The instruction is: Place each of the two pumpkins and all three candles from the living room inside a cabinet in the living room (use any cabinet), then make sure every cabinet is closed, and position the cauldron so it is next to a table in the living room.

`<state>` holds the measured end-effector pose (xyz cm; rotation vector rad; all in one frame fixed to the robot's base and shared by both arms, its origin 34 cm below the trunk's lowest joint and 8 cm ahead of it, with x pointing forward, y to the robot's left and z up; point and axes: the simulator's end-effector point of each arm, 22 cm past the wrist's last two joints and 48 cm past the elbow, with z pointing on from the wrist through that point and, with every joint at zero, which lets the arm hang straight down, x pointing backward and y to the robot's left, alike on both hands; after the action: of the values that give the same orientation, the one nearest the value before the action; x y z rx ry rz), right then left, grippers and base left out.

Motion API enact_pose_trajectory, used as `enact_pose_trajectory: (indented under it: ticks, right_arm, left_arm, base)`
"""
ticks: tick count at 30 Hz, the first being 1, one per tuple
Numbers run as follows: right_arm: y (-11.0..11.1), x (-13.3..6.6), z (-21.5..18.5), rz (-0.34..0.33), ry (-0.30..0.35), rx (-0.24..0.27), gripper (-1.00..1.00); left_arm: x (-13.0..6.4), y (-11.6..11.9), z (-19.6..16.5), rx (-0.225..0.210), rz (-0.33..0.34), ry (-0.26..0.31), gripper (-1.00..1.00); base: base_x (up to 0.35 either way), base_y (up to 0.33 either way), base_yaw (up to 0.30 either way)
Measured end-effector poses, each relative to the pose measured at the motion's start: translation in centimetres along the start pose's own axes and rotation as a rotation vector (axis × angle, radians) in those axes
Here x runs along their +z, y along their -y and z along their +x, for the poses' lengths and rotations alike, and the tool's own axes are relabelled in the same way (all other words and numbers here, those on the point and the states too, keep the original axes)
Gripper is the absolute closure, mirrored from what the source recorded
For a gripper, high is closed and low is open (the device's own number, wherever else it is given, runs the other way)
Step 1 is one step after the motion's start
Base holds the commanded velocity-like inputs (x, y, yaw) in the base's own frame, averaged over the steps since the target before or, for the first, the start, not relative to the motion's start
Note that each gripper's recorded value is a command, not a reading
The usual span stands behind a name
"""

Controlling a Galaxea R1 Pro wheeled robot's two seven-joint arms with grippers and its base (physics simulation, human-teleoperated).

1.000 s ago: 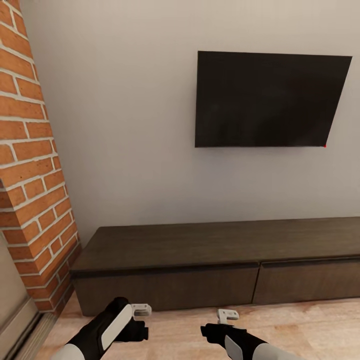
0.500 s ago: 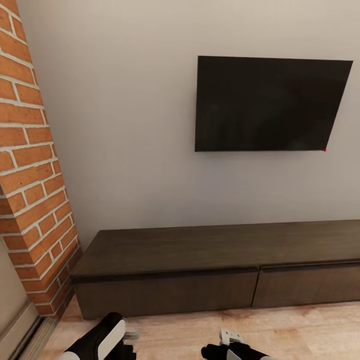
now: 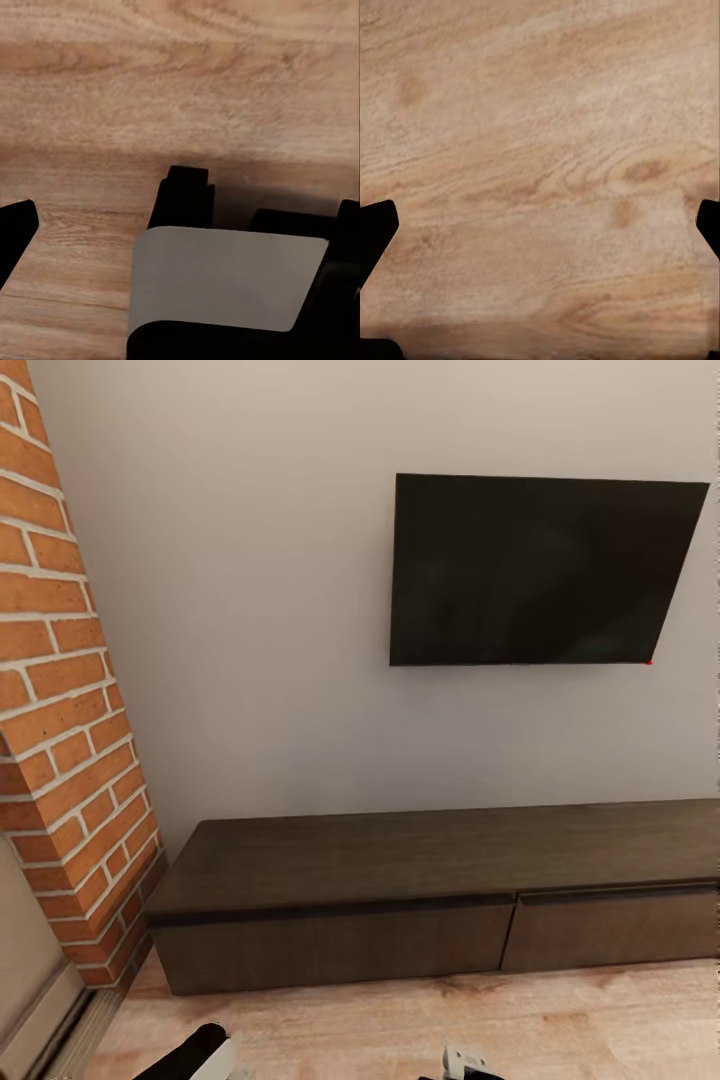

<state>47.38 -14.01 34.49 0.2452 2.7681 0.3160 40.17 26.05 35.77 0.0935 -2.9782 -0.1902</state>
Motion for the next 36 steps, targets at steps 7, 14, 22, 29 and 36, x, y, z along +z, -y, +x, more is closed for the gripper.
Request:
enact_pose_trajectory:
  ticks: [7, 14, 22, 29, 36]
  right_arm:
    - [-0.4, -1.2, -0.7, 0.0, 0.01, 0.0, -1.0]
    - [-0.7, -2.4, -1.4, 0.002, 0.01, 0.0, -1.0]
    - [-1.1, -3.8, -2.0, 0.002, 0.005, 0.001, -1.0]
    - [-1.5, -5.1, -2.7, 0.003, 0.006, -0.001, -1.0]
    - [-1.8, -6.3, -3.4, 0.003, 0.007, -0.002, -1.0]
  left_arm:
    - [-1.1, -0.3, 0.3, -0.01, -0.004, 0.001, -1.0]
    - [-2.0, 0.5, 1.2, -0.001, 0.002, -0.013, -1.0]
    - [-3.4, 0.3, 1.7, -0.009, 0.006, -0.021, -1.0]
    - [-4.7, 0.4, 1.5, -0.016, 0.009, -0.004, -1.0]
    - [-5.4, -0.1, 2.6, -0.02, -0.005, -0.023, -1.0]
  base:
    - [-0.121, 0.0, 0.0]
    - [-0.201, 0.0, 0.0]
    - [-0.081, 0.0, 0.0]
    - [-0.314, 0.0, 0.0]
    - [-0.305, 0.0, 0.0]
